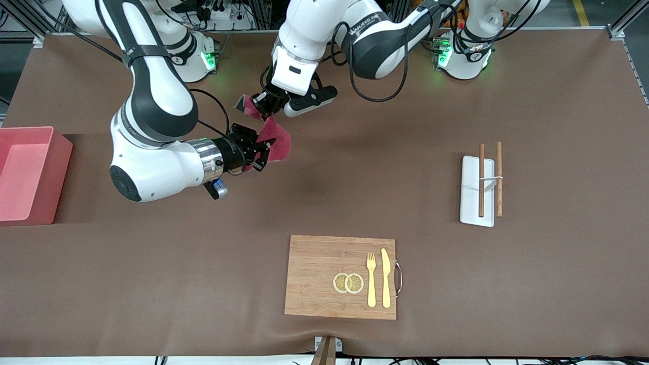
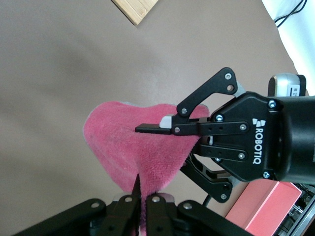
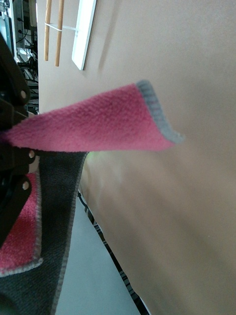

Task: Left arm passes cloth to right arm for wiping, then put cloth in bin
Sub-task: 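Release the cloth from the left gripper while the right gripper pulls away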

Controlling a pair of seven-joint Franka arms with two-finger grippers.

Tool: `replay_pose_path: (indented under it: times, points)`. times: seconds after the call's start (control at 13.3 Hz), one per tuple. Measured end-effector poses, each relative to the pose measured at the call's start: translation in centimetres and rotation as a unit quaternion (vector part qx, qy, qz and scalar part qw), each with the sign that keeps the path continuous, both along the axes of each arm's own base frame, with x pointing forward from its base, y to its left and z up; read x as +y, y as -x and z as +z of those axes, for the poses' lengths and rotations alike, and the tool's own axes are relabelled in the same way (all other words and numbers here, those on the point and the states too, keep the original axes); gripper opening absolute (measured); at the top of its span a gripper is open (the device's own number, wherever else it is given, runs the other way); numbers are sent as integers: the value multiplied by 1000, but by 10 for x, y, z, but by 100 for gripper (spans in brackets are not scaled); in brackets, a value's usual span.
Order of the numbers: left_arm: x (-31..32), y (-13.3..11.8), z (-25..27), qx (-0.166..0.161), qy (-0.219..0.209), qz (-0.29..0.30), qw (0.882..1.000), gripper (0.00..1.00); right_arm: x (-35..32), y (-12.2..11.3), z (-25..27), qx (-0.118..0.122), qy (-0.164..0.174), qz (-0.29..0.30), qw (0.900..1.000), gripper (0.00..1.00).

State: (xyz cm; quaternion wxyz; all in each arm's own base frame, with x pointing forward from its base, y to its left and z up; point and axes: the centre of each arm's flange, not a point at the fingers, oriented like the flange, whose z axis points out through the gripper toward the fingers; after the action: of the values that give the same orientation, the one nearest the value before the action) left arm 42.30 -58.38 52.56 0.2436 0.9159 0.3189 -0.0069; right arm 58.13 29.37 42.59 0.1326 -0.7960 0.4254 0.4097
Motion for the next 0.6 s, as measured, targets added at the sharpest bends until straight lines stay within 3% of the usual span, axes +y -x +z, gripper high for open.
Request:
replay_pose_path:
  times: [0.15, 0.22, 0.37, 0.6]
  points:
    - [1, -2, 2, 0, 3, 6, 1000, 18, -4, -2, 0, -5, 0, 2, 1000, 2]
    - [1, -2, 5, -1, 5, 7, 1000, 30, -11, -5, -1, -16, -1, 7, 1000, 2]
    - [8, -10, 13, -5, 10, 17, 1000, 54, -35, -14, -6, -51, 0, 33, 998, 2]
    - [51, -51, 29, -9, 3, 59, 998, 85, -73, -35, -29, -126, 4, 76, 989, 2]
